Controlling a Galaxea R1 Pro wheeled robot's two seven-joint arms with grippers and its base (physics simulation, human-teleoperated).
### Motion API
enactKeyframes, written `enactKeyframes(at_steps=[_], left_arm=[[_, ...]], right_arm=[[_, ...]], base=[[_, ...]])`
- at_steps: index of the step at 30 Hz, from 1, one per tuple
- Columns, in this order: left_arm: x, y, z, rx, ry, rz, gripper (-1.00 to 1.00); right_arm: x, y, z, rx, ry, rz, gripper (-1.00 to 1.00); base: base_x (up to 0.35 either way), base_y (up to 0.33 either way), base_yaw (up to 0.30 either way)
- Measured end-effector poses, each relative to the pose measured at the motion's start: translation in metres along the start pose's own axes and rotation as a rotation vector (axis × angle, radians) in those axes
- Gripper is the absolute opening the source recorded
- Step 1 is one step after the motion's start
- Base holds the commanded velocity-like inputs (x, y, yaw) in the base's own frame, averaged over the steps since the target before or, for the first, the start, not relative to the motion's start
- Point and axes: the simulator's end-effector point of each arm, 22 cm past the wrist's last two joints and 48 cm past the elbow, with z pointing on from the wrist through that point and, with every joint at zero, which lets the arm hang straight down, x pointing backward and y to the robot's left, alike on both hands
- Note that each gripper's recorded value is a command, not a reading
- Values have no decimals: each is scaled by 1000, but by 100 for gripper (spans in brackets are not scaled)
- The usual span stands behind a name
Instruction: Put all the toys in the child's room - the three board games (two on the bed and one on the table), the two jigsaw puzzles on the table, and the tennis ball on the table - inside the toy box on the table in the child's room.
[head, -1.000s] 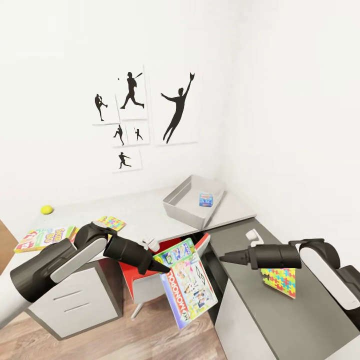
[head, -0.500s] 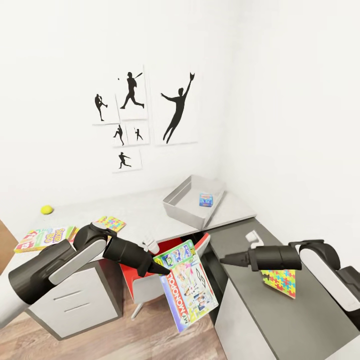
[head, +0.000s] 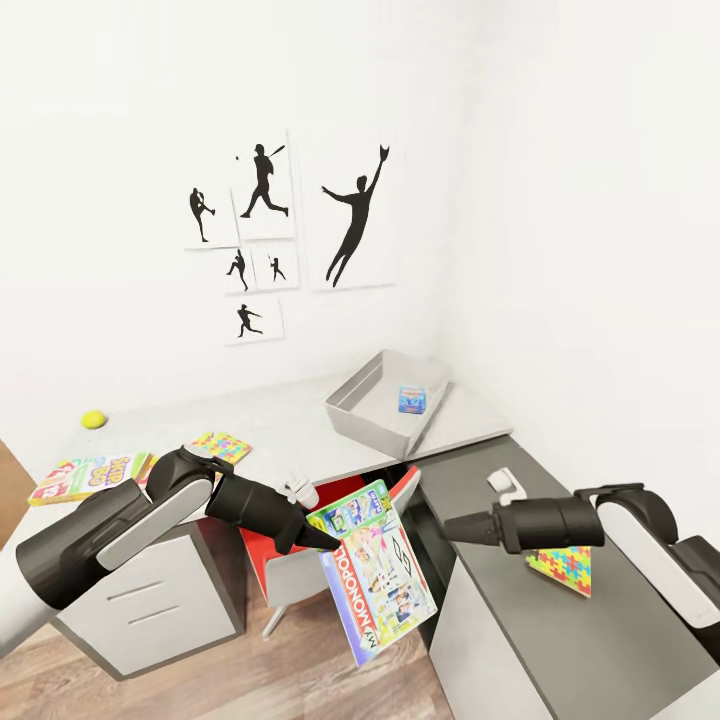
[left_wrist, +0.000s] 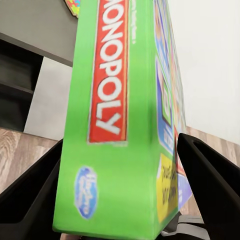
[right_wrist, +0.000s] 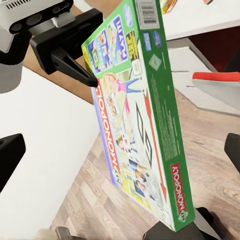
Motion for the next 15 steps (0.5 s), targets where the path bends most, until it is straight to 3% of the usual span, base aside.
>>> enactKeyframes(at_steps=[15], left_arm=[[0, -3, 0, 6, 0, 5, -100]], right_arm=[[9, 3, 4, -19, 31, 6, 100]], base=[[0, 0, 0]])
